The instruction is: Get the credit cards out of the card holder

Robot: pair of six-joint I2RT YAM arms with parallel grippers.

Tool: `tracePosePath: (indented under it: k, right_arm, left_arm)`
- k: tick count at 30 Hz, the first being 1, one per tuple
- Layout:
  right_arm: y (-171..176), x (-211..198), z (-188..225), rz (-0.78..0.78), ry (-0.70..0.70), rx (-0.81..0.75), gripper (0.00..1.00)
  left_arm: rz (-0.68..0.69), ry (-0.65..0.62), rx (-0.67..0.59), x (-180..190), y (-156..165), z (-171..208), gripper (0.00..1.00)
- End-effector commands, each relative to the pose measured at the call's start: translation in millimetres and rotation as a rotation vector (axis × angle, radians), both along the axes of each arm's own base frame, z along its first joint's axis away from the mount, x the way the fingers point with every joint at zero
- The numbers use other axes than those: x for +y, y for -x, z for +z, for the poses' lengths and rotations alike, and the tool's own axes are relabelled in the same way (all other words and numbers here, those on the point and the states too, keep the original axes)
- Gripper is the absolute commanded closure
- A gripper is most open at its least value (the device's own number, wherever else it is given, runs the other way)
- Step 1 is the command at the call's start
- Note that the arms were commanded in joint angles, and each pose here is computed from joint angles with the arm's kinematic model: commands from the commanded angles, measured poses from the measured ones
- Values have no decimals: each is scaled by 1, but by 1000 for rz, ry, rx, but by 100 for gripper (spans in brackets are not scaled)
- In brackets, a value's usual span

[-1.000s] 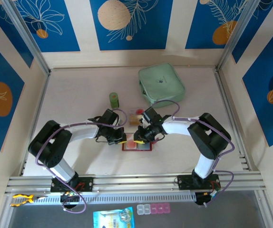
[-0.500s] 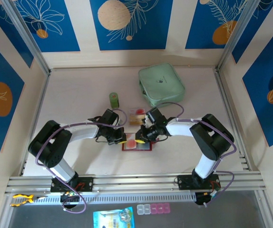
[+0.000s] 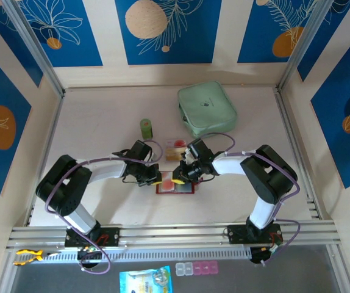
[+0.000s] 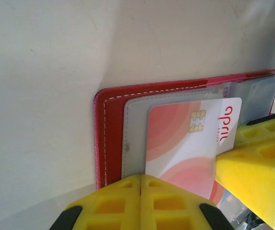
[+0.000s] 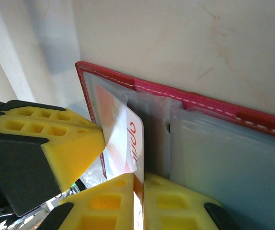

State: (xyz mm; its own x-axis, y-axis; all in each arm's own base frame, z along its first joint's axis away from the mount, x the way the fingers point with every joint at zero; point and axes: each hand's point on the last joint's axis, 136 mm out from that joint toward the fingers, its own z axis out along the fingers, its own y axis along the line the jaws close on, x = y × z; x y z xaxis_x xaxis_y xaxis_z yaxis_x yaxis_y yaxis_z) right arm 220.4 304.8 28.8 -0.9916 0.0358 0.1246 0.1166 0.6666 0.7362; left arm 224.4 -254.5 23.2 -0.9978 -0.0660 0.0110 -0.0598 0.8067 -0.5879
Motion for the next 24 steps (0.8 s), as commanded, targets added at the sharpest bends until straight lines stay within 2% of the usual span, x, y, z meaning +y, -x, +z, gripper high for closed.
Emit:
tracePosePath:
  k: [1,13,24]
  right_arm:
    - [4,-10,2,-11,22,0,88]
    - [3,-35,12,-31,66,-28,88]
    - [3,-41,29,38,159,-92,91]
  left_arm:
    - [-5,-60,38,13,13,-11,96]
    - [-3,-64,34,13,13,-10,96]
    - [12,-51,30,16,17,-6,95]
